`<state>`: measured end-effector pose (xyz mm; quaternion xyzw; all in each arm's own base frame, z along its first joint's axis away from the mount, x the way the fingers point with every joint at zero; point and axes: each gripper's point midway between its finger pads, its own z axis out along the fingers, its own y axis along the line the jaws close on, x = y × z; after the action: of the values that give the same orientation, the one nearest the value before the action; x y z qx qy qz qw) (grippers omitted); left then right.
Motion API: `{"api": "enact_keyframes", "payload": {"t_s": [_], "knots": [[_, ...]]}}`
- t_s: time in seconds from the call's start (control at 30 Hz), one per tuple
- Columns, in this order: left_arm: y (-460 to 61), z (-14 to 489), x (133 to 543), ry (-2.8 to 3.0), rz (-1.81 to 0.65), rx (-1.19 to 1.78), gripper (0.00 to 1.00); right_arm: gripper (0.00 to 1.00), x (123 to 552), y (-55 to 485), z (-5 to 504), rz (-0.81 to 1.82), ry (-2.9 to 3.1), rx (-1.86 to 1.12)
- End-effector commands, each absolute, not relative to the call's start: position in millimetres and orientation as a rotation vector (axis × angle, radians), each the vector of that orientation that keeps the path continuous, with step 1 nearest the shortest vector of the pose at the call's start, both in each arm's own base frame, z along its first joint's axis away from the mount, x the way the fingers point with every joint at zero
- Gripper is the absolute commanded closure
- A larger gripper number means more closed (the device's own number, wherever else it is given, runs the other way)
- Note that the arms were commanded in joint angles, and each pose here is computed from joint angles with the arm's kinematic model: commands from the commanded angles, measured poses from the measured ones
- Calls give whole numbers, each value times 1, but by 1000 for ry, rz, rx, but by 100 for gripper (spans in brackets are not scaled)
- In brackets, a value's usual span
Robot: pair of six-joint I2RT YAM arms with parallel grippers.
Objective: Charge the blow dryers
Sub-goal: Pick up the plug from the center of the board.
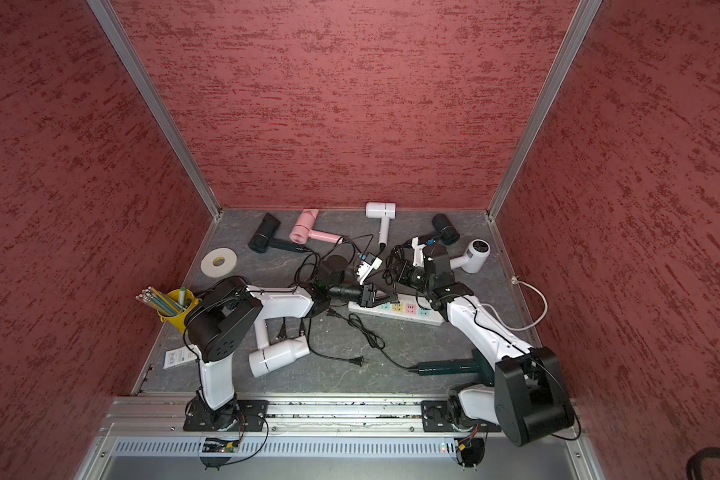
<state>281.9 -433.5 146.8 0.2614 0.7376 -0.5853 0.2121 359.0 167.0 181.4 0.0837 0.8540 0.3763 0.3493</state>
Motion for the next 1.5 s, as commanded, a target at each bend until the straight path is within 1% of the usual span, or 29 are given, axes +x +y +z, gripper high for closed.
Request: {"api": "enact_keyframes", "payload": {"t_s": [0.0, 0.03, 0.1, 0.13, 0.2, 0.23, 0.43, 0.57, 0.63, 0.67, 0.7, 0.8, 0.83, 0.87, 0.93, 1.1, 1.3, 1.47], "knots": [[-441, 146, 280, 2026, -1654, 781, 57, 100, 359, 169, 198, 1024, 2146, 183], [-442, 145, 279, 2025, -1659, 786, 56, 100, 359, 169, 197, 1025, 2147, 187], [-445, 144, 276, 2022, -1673, 807, 46, 100, 359, 168, 196, 1030, 2148, 191], [-446, 143, 274, 2022, -1676, 814, 44, 100, 359, 168, 195, 1030, 2149, 194], [-448, 141, 271, 2024, -1674, 826, 43, 100, 359, 166, 195, 1029, 2148, 202], [-447, 141, 271, 2023, -1673, 827, 45, 100, 359, 166, 194, 1031, 2150, 204], [-449, 144, 271, 2011, -1684, 830, 74, 100, 358, 165, 194, 1043, 2149, 209], [-450, 148, 272, 1998, -1686, 841, 88, 100, 357, 164, 191, 1047, 2154, 216], [-449, 148, 273, 2001, -1672, 842, 91, 100, 357, 163, 190, 1047, 2160, 221], [-448, 147, 273, 2006, -1656, 844, 91, 96, 356, 162, 190, 1045, 2166, 222], [-447, 147, 275, 2012, -1631, 844, 91, 88, 356, 161, 187, 1039, 2179, 225], [-443, 139, 278, 2068, -1523, 858, 92, 71, 353, 159, 180, 1005, 2232, 231], [-442, 138, 280, 2074, -1485, 867, 92, 64, 350, 157, 175, 993, 2259, 234], [-440, 139, 281, 2076, -1448, 877, 93, 59, 348, 156, 173, 983, 2282, 231], [-437, 138, 285, 2077, -1384, 888, 93, 53, 343, 155, 166, 957, 2335, 222], [-431, 139, 292, 2054, -1238, 919, 93, 56, 330, 150, 155, 894, 2431, 189], [-435, 137, 295, 2043, -1154, 981, 95, 59, 319, 158, 151, 941, 2479, 109], [-437, 139, 297, 2029, -1117, 1010, 96, 66, 315, 161, 150, 960, 2490, 74]]}}
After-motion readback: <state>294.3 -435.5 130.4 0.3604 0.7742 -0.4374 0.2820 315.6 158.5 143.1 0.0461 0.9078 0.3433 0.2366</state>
